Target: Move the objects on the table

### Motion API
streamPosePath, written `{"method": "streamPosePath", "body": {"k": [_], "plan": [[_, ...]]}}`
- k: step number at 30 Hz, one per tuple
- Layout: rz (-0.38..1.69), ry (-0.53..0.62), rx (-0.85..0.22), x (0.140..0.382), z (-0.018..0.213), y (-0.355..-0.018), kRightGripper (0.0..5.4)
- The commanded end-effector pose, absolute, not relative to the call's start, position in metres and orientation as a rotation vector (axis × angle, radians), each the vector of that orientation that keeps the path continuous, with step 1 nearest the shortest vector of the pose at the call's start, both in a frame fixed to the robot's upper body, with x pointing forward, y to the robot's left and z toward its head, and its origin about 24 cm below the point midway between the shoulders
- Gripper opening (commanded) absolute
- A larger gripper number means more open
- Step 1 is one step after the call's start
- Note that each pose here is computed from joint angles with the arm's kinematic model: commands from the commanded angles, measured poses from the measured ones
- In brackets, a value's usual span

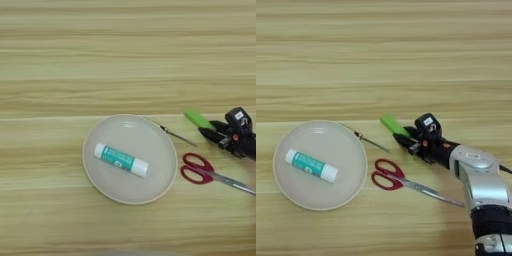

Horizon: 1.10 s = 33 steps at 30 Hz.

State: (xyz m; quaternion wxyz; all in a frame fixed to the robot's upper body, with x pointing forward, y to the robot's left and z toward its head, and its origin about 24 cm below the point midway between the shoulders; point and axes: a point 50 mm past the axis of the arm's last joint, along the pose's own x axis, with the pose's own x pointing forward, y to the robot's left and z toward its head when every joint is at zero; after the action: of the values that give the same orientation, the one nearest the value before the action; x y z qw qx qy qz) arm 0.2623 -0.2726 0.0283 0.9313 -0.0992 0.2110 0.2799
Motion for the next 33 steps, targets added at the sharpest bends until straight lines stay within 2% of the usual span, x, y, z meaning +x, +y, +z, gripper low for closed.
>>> {"method": "streamPosePath", "body": {"k": [1, 14, 22, 33], "plan": [[0.555, 0.332, -0.280, 0.275, 0.059, -0.278, 1.40], [0.577, 0.194, -0.268, 0.276, 0.082, -0.267, 1.40], [0.668, 0.104, -0.269, 0.267, 0.100, -0.245, 1.40], [0.848, 0.111, -0.257, 0.243, 0.094, -0.213, 1.40]]}}
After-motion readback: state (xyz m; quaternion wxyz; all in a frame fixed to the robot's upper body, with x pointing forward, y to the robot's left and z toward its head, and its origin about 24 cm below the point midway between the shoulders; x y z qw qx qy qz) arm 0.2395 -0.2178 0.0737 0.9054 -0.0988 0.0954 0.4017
